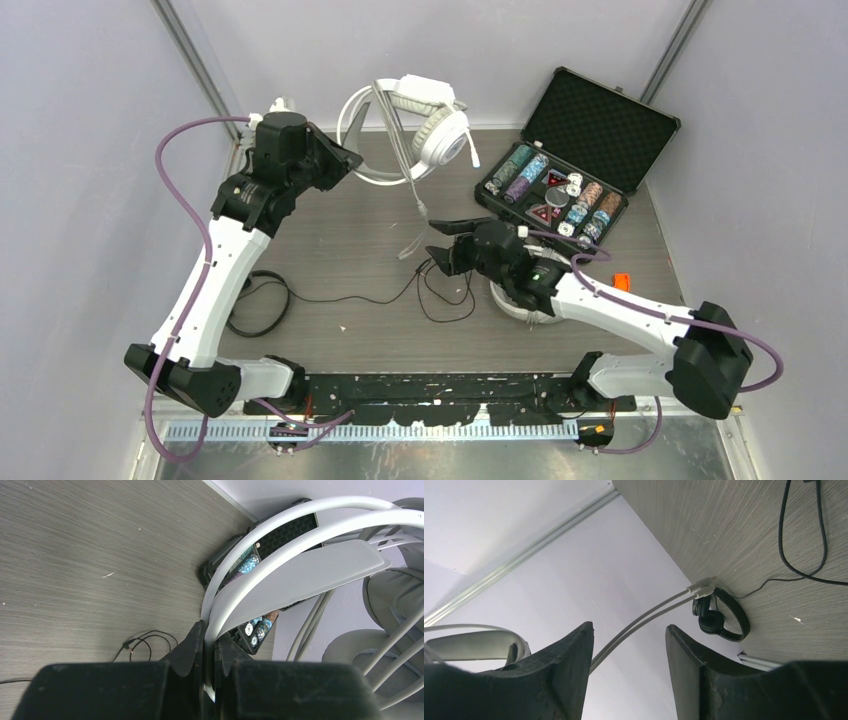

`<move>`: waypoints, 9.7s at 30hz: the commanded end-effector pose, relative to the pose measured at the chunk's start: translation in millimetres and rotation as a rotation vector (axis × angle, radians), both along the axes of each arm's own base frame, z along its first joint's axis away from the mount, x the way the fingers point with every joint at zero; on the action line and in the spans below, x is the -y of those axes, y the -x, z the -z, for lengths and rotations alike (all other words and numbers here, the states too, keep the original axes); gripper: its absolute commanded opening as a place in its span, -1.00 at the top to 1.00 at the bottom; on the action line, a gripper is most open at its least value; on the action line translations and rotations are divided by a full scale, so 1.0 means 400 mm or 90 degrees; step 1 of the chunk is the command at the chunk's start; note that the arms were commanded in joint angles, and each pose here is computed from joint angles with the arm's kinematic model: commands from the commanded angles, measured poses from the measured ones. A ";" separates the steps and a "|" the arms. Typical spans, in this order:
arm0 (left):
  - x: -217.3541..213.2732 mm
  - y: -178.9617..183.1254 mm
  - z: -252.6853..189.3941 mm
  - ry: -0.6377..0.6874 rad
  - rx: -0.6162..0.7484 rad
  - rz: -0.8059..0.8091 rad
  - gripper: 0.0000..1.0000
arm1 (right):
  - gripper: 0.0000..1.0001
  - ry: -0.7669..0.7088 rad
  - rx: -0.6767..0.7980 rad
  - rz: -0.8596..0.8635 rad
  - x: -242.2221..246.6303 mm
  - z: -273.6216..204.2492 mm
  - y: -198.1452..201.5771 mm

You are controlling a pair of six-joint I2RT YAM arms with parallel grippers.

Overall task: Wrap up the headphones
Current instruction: Wrap the headphones cable around the headphones, then place the headphones at the center of the board.

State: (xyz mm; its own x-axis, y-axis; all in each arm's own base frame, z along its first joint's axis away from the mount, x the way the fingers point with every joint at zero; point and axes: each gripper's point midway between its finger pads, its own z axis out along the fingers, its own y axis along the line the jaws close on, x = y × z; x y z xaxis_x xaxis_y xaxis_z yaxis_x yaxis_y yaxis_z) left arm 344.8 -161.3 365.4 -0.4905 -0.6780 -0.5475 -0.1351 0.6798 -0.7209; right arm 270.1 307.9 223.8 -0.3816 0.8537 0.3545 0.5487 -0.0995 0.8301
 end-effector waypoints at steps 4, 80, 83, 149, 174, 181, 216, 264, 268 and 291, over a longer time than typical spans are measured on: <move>0.020 -0.002 -0.154 0.082 0.118 0.016 1.00 | -0.19 -0.171 -0.030 0.022 -0.051 -0.085 -0.032; 0.105 -0.005 -0.208 0.026 0.302 0.197 1.00 | -0.19 -0.202 -0.062 -0.055 -0.097 -0.045 -0.016; 0.105 -0.007 -0.212 0.018 0.307 0.200 1.00 | -0.24 -0.207 -0.078 -0.073 -0.109 -0.039 -0.007; 0.202 0.131 0.147 0.012 0.034 0.650 1.00 | 1.00 0.220 0.629 -0.231 -0.025 -0.287 -0.151; 0.181 0.076 -0.041 0.195 0.159 0.378 1.00 | 1.00 0.316 0.469 0.021 0.037 -0.234 -0.187; 0.152 0.120 -0.010 0.120 0.117 0.439 1.00 | 1.00 0.340 0.502 0.032 0.077 -0.260 -0.195; 0.126 0.194 0.127 -0.066 0.103 0.678 1.00 | 1.00 0.306 0.778 -0.141 0.014 -0.396 -0.129; -0.199 -0.126 0.585 -0.723 -0.121 0.631 1.00 | 0.99 0.479 0.590 -0.269 -0.106 0.052 -0.351; -0.216 -0.206 0.625 -0.735 -0.131 0.614 1.00 | 1.00 0.472 0.583 -0.264 -0.142 0.092 -0.413; -0.153 -0.370 0.490 -0.702 0.059 0.424 -0.47 | 0.35 0.602 0.316 -0.229 -0.086 0.367 -0.545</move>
